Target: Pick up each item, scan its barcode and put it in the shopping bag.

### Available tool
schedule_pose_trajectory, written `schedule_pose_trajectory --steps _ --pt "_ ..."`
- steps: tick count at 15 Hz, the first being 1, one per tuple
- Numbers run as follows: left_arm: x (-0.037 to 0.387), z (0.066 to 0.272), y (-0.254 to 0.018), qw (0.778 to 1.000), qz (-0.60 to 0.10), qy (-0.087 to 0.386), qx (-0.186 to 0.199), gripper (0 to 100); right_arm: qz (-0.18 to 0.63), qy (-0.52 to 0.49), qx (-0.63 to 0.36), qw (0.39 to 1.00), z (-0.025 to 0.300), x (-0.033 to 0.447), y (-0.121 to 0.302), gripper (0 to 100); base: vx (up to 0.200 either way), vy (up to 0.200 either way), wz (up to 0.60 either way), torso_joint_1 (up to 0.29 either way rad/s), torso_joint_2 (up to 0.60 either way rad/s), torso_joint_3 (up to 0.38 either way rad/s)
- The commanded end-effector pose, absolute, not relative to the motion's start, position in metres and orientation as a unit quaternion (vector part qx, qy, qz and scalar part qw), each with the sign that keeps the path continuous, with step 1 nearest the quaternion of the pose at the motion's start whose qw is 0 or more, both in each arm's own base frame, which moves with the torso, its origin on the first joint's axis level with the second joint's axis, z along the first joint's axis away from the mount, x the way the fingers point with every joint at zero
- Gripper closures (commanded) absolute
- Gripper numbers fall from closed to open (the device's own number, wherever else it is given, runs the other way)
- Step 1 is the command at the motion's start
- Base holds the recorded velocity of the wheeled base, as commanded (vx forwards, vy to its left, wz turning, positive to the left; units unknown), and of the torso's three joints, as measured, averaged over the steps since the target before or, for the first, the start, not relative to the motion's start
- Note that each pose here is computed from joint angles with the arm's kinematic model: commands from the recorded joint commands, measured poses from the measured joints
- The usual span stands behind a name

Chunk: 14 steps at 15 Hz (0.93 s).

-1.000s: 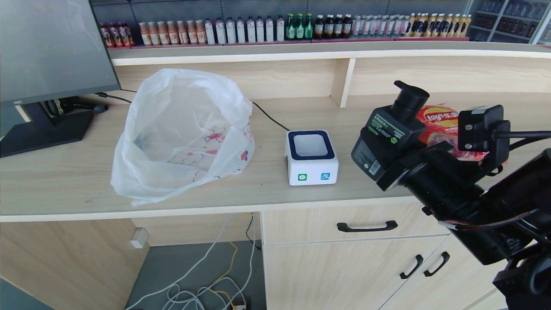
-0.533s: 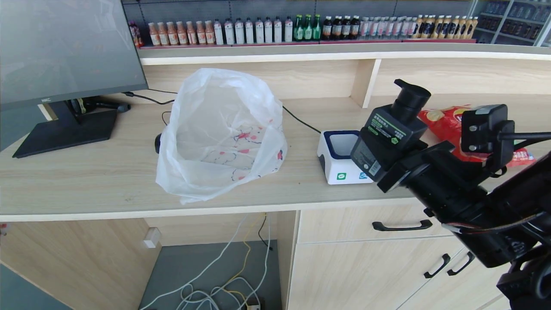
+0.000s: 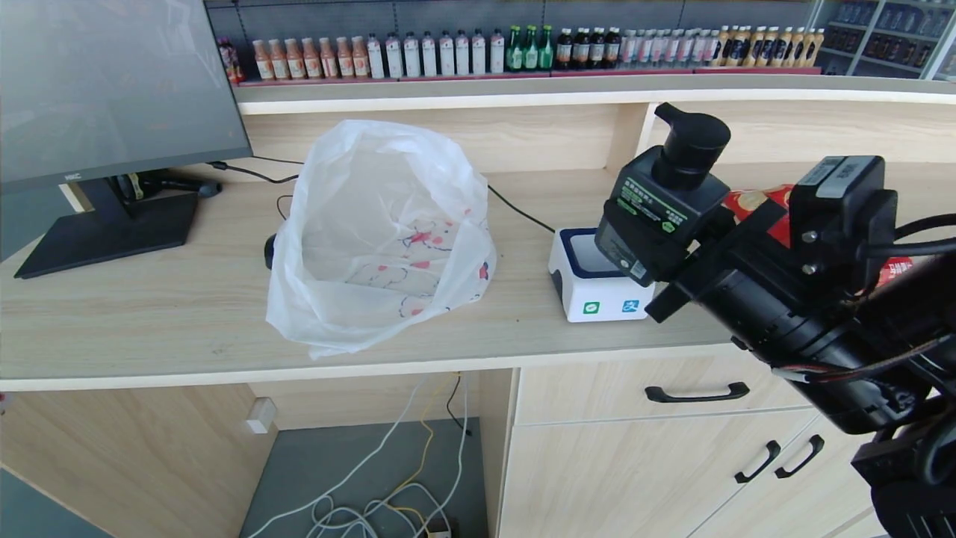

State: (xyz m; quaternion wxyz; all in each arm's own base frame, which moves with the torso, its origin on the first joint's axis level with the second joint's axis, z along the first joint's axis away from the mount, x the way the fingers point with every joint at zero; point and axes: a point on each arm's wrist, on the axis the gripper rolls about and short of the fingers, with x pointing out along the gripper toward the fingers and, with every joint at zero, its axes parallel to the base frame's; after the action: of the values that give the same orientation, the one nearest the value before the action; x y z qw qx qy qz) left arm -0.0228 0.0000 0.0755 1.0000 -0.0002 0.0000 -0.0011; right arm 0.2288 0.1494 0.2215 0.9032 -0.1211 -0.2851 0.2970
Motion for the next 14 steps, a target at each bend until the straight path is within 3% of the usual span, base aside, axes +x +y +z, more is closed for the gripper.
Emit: schedule_pose_trajectory --steps 1,4,6,10,14 --pt "-0.023 0.075 0.000 1.000 -0.001 0.000 0.000 0 0.304 -0.305 -0.174 0.886 0.219 0.234 0.153 100 0.000 0.000 0.00 0.000 0.00 0.000" --pt "-0.023 0.075 0.000 1.000 -0.001 0.000 -0.001 0 0.281 -0.319 -0.275 0.862 0.207 0.246 0.159 100 0.000 0.000 0.00 0.000 0.00 0.000" --pt "-0.023 0.075 0.000 1.000 -0.001 0.000 0.000 0 0.277 -0.373 -0.344 0.816 0.215 0.261 0.151 100 0.000 0.000 0.00 0.000 0.00 0.000" --pt "-0.023 0.075 0.000 1.000 -0.001 0.000 -0.001 0 0.294 -0.449 -0.390 0.748 0.229 0.287 0.154 100 0.000 0.000 0.00 0.000 0.00 0.000" --pt "-0.023 0.075 0.000 1.000 -0.001 0.000 -0.001 0 0.313 -0.467 -0.427 0.708 0.214 0.310 0.157 100 0.000 0.000 0.00 0.000 0.00 0.000"
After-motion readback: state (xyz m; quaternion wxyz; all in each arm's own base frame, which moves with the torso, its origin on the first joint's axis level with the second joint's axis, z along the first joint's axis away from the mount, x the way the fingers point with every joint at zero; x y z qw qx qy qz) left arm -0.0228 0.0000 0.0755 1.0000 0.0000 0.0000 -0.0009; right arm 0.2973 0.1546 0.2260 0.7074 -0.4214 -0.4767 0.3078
